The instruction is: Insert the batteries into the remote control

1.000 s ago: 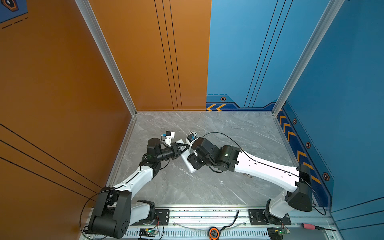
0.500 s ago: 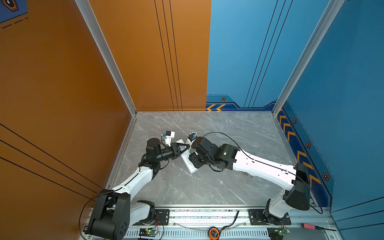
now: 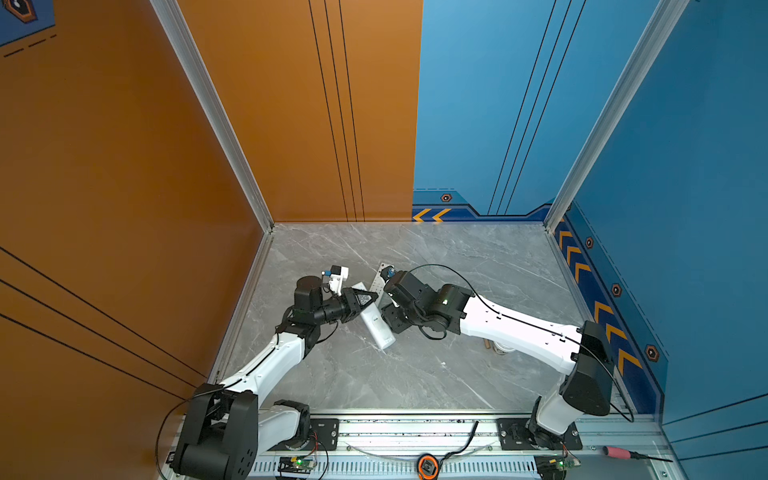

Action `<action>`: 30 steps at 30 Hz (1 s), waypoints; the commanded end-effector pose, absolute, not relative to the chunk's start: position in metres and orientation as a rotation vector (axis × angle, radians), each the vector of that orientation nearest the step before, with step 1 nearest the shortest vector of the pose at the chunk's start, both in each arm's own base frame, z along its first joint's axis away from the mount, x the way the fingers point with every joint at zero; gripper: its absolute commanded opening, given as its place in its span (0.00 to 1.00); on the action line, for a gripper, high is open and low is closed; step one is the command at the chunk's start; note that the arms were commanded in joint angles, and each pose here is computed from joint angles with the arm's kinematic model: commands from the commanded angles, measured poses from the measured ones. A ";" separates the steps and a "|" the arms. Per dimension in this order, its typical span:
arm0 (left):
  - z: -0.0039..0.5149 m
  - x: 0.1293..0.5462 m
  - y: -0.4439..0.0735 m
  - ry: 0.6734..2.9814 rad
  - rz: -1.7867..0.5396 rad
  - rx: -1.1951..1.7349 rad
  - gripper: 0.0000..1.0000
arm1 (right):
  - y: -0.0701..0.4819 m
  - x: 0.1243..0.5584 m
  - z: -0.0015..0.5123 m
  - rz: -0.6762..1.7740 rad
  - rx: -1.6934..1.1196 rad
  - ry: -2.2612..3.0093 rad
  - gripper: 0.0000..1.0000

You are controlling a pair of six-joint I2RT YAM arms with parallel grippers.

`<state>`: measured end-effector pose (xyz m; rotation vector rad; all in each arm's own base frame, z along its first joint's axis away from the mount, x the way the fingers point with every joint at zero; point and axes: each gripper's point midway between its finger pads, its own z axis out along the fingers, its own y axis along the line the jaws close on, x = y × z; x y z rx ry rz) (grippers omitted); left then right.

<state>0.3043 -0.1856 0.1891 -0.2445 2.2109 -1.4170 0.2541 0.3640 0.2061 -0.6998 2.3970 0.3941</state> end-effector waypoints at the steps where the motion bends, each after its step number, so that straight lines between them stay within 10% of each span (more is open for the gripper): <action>1: 0.165 0.296 -0.156 2.468 -0.897 -0.227 0.00 | 0.329 0.262 0.261 0.411 -0.539 2.306 0.65; 8: 0.148 0.326 -0.090 2.735 -0.176 -0.226 0.00 | 0.303 0.273 0.264 0.405 -0.415 2.297 0.84; 18: 0.147 0.431 -0.041 2.693 0.756 0.107 0.00 | 0.284 0.272 0.254 0.400 -0.362 2.340 0.86; 30: 0.075 0.504 -0.073 2.647 1.097 0.377 0.08 | 0.250 0.273 0.246 0.405 -0.236 2.352 0.86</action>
